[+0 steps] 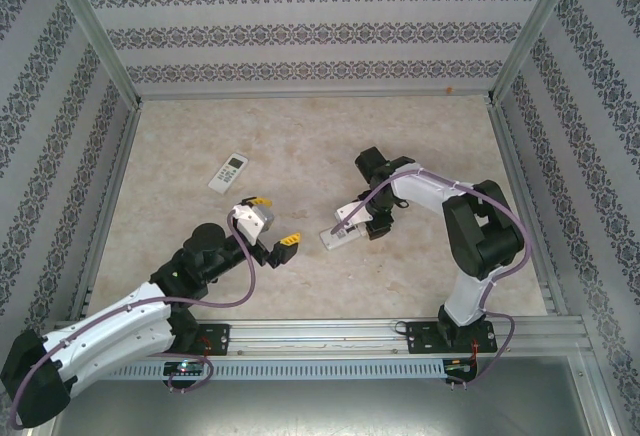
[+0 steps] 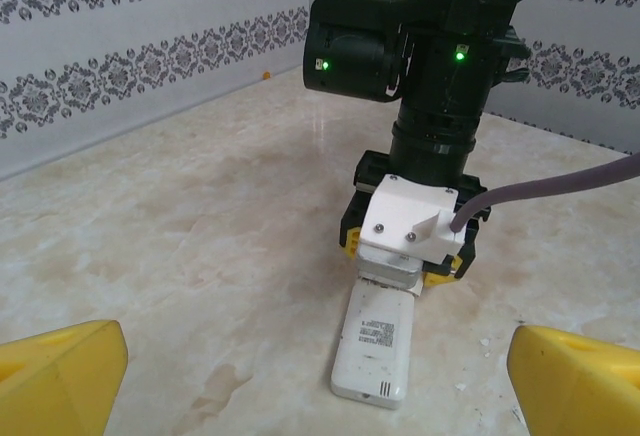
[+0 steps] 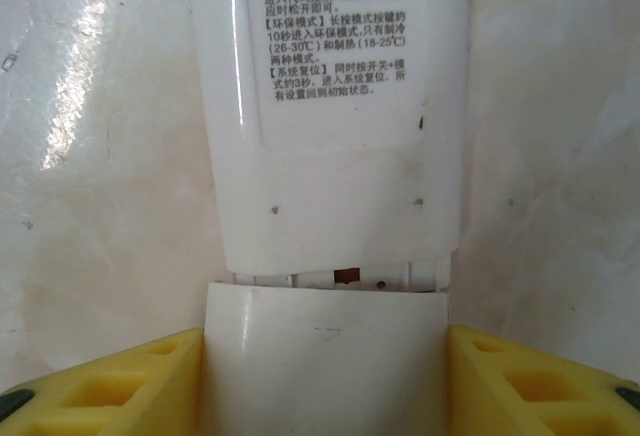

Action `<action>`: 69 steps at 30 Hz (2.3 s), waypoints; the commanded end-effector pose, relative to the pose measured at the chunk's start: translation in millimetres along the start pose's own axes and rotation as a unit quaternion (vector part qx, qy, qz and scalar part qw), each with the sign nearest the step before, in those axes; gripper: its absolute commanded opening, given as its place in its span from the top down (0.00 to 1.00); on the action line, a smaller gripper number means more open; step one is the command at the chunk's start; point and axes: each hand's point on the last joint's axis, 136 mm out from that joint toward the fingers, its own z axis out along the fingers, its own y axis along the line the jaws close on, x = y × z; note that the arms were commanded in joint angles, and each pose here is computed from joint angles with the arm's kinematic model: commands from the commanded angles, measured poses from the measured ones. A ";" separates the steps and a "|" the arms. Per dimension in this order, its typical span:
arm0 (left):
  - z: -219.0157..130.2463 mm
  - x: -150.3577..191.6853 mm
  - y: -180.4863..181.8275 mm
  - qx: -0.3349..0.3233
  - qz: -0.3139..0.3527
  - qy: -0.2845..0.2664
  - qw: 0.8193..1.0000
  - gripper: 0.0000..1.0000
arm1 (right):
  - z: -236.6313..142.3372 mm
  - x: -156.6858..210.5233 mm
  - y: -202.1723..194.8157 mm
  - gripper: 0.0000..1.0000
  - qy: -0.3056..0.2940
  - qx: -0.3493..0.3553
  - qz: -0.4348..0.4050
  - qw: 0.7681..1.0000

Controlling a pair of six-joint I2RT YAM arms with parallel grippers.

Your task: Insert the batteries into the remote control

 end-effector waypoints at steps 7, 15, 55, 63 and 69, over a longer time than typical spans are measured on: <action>2.8 -8.2 -2.4 0.004 0.009 -0.026 1.000 0.01 | 12.0 3.8 -0.4 0.39 0.002 -0.016 -0.006 1.000; 4.4 -7.2 -2.4 0.004 0.005 -0.027 1.000 0.01 | -4.4 -4.9 -11.0 0.34 -0.011 0.020 0.000 1.000; 111.3 180.5 -80.0 -0.017 -0.125 0.486 0.865 0.23 | -15.7 17.3 -11.4 0.51 -0.103 0.067 0.798 0.590; 104.6 197.0 -43.2 -0.101 -0.044 0.517 0.849 0.31 | -10.7 19.9 -9.7 0.52 -0.092 0.067 0.798 0.592; 96.1 202.2 -21.5 -0.142 -0.013 0.524 0.840 0.34 | -9.7 18.9 -11.5 0.54 -0.093 0.064 0.798 0.592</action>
